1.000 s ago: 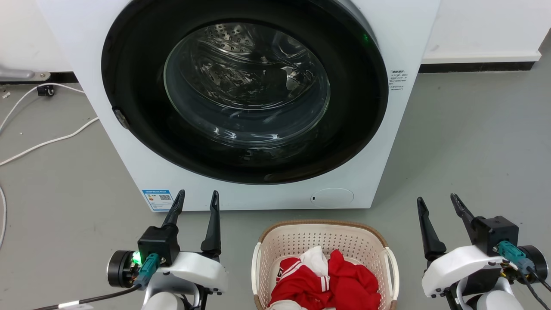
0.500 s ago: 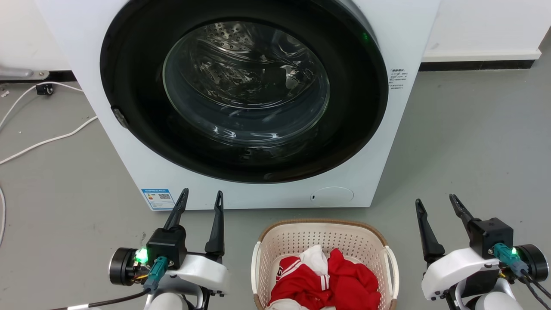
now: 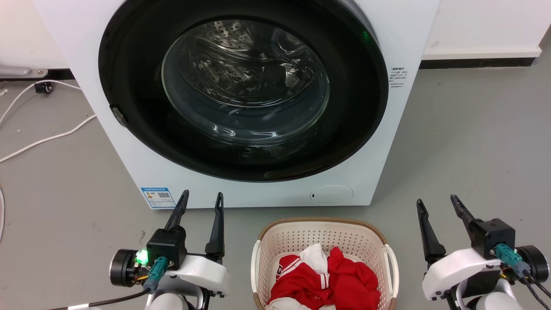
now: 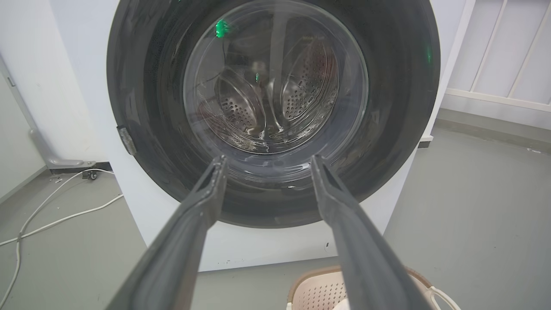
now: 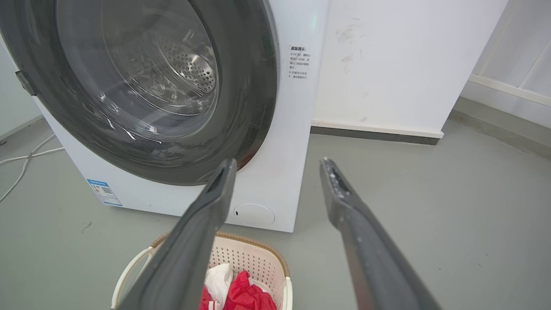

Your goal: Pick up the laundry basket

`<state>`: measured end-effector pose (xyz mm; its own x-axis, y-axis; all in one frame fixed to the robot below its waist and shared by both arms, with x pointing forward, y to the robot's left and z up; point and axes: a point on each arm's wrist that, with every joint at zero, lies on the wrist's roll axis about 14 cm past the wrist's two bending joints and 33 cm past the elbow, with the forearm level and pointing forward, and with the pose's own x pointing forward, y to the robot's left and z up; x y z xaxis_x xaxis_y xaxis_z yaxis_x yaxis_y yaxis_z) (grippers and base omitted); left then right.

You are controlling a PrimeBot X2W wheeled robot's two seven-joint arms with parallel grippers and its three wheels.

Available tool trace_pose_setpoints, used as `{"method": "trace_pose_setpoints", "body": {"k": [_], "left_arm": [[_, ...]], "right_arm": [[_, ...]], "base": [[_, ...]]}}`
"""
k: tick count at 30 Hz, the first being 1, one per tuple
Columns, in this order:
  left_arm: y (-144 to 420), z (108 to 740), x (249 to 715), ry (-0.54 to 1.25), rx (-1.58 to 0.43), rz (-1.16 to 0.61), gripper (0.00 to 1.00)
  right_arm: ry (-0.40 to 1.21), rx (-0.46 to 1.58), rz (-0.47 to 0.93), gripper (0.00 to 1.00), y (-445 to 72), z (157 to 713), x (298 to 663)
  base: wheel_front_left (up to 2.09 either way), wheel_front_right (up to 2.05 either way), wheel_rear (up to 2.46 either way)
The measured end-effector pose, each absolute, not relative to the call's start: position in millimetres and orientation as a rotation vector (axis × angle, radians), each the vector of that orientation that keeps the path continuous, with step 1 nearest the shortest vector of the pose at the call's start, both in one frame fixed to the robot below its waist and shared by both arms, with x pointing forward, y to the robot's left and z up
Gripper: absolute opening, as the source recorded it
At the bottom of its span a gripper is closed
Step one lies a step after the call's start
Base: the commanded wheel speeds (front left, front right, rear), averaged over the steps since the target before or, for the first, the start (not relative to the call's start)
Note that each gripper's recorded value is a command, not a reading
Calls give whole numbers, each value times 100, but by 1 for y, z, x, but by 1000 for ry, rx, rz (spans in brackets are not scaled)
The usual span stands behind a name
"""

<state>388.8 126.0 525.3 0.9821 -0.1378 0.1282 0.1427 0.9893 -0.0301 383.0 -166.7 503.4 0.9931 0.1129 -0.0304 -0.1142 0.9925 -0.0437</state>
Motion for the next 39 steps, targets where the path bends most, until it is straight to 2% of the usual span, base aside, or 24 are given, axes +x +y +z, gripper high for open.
{"method": "trace_pose_setpoints", "body": {"k": [12,22,39], "left_arm": [[125,503,396,-60,-34,-141,100],[117,432,412,154,-63,-135,100],[95,304,430,559,-135,-172,100]], "right_arm": [[78,-33,108,100,-169,487,390],[221,-12,57,100,-186,434,408],[564,-6,14,100,-212,314,429]], "base": [[0,0,0],[0,0,0],[0,0,0]]}}
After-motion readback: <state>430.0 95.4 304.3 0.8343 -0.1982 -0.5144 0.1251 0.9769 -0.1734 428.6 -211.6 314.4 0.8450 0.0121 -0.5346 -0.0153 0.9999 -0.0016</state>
